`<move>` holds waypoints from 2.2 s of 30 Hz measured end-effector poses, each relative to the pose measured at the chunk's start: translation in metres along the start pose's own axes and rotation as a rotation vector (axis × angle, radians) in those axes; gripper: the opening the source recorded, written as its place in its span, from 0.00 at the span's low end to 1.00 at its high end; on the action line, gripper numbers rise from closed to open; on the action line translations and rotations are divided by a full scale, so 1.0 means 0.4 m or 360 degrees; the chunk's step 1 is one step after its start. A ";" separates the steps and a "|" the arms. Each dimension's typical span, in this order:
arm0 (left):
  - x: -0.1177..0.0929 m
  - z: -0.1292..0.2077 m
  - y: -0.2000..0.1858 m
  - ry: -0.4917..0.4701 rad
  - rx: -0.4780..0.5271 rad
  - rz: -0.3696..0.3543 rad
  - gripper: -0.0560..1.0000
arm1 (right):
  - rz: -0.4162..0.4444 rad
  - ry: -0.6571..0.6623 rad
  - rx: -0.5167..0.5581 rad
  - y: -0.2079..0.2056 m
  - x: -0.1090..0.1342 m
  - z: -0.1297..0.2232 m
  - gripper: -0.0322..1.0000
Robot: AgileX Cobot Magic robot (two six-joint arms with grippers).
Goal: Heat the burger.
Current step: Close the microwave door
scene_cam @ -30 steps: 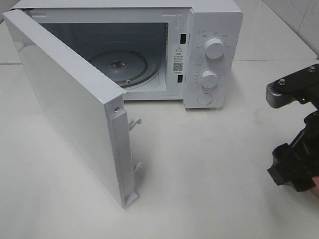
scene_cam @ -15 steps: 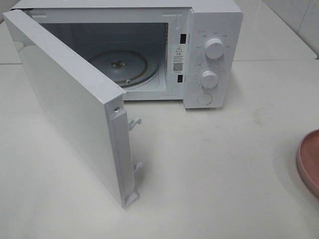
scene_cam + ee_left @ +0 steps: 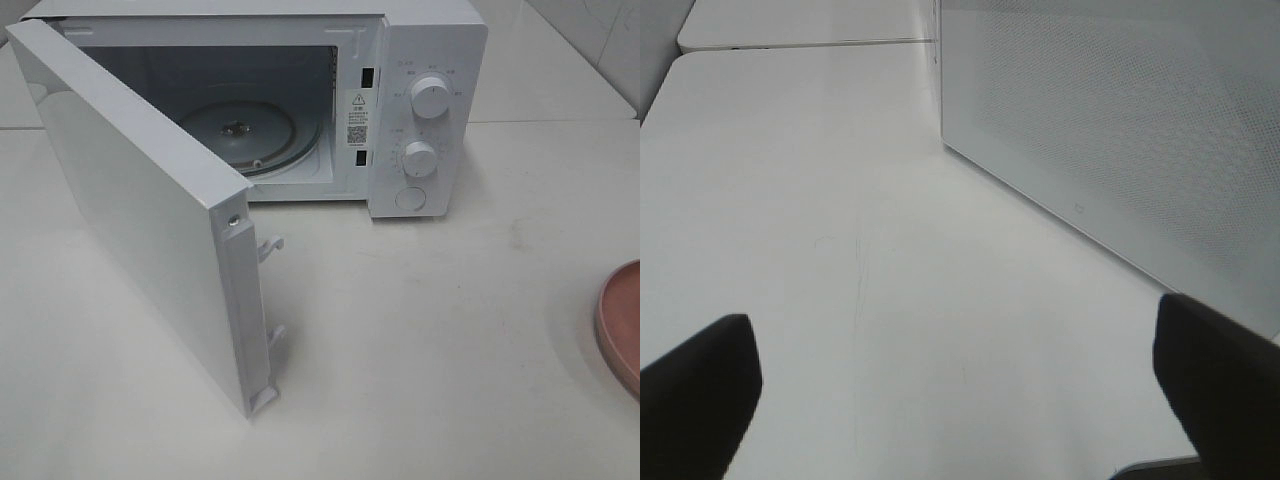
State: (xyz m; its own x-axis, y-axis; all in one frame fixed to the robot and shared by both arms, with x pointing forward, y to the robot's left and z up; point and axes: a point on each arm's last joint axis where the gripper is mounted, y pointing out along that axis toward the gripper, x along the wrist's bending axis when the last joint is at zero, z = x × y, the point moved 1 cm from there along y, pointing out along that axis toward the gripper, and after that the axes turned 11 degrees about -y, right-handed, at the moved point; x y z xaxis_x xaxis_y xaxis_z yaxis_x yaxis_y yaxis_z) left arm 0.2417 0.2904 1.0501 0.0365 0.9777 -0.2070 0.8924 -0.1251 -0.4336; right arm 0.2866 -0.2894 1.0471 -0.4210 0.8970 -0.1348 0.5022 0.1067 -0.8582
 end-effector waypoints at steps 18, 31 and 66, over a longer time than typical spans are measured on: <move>0.000 0.000 0.000 0.0000 0.0000 0.0000 0.99 | 0.0074 0.0209 -0.0358 -0.050 0.001 0.093 0.76; 0.000 0.000 0.000 0.0000 0.0000 0.0000 0.99 | 0.0256 0.0291 -0.0727 -0.059 0.018 0.116 0.76; 0.000 0.000 0.000 0.0000 0.0000 0.0000 0.99 | 0.0301 0.0338 -0.0732 -0.057 0.018 0.113 0.76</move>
State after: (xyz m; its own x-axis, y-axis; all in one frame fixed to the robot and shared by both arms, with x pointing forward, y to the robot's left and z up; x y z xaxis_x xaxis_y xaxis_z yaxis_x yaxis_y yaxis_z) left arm 0.2417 0.2904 1.0501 0.0365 0.9777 -0.2070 0.8924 -0.1251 -0.4336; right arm 0.2379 -0.3048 1.0431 -0.1531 0.9807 -0.1217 0.8535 0.0691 -0.5166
